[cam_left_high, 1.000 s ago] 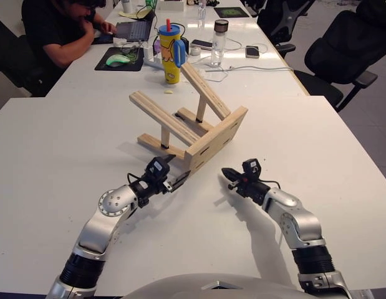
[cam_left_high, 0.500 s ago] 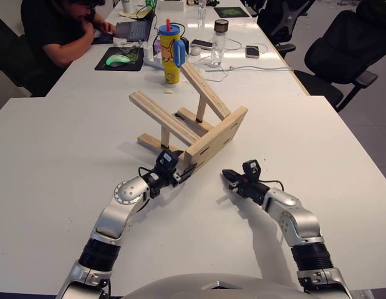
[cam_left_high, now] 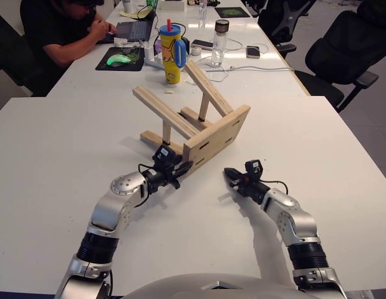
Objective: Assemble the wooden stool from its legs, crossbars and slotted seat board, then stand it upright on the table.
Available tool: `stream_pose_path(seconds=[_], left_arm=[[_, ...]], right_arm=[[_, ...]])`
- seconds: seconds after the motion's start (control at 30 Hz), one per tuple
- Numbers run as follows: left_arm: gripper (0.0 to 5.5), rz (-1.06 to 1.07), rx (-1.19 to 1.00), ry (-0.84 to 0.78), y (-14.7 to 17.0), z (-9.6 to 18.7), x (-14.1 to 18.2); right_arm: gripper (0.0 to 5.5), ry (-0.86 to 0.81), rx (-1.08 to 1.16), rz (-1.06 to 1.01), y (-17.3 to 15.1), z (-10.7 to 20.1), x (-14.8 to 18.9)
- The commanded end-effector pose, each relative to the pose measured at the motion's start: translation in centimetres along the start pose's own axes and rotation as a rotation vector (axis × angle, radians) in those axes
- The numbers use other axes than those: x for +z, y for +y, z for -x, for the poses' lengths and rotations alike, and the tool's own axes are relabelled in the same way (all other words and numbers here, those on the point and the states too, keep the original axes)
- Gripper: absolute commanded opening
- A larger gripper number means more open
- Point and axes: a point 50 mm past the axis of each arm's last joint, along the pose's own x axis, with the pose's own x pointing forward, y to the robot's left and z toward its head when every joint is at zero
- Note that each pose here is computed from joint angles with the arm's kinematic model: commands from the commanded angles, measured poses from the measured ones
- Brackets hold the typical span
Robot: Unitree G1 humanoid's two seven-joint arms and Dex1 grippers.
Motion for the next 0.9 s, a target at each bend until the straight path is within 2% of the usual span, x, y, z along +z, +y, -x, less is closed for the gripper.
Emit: stream_pose_path(seconds=[0.03, 0.13, 0.23, 0.37, 0.43, 0.53, 0.63, 0.77, 0.8, 0.9], left_arm=[[1.39, 0.304, -0.119, -0.224, -1.2, -0.8, 5.3], [1.39, 0.530, -0.203, -0.397, -1.3, -0.8, 9.1], [1.39, 0.765, -0.214, -0.630, 0.1, -0.1, 13.9], [1.35, 0.977, -0.101, -0.874, 3.6, 1.9, 19.3], [1.32, 1.045, -0.026, -0.933, 5.1, 2.8, 20.3], [1.32, 1.146, 0.105, -0.944, 6.8, 3.3, 19.3], [1.32, 1.203, 0.236, -0.858, 7.9, 2.6, 16.4], [1.32, 1.257, 0.307, -0.820, 9.0, 2.1, 13.4], [1.68, 1.267, 0.334, -0.815, 9.4, 2.1, 12.6], [2.11, 1.267, 0.386, -0.809, 10.5, 2.4, 11.1]], right_arm=[[0.00, 0.079, -0.051, -0.064, -0.7, 0.4, -2.4], [0.00, 0.103, -0.048, -0.082, -0.5, 0.3, -3.1], [0.00, 0.117, -0.036, -0.089, -0.2, 0.0, -3.5], [0.00, 0.128, -0.019, -0.094, 0.4, -0.6, -3.7], [0.00, 0.132, -0.017, -0.097, 0.5, -0.8, -3.8], [0.00, 0.146, -0.012, -0.090, 0.7, -1.2, -4.1], [0.00, 0.151, -0.013, -0.082, 0.7, -1.4, -4.1], [0.00, 0.158, -0.016, -0.071, 0.7, -1.6, -4.0], [0.00, 0.160, -0.016, -0.068, 0.7, -1.6, -4.1], [0.00, 0.168, -0.015, -0.063, 0.8, -1.6, -4.2]])
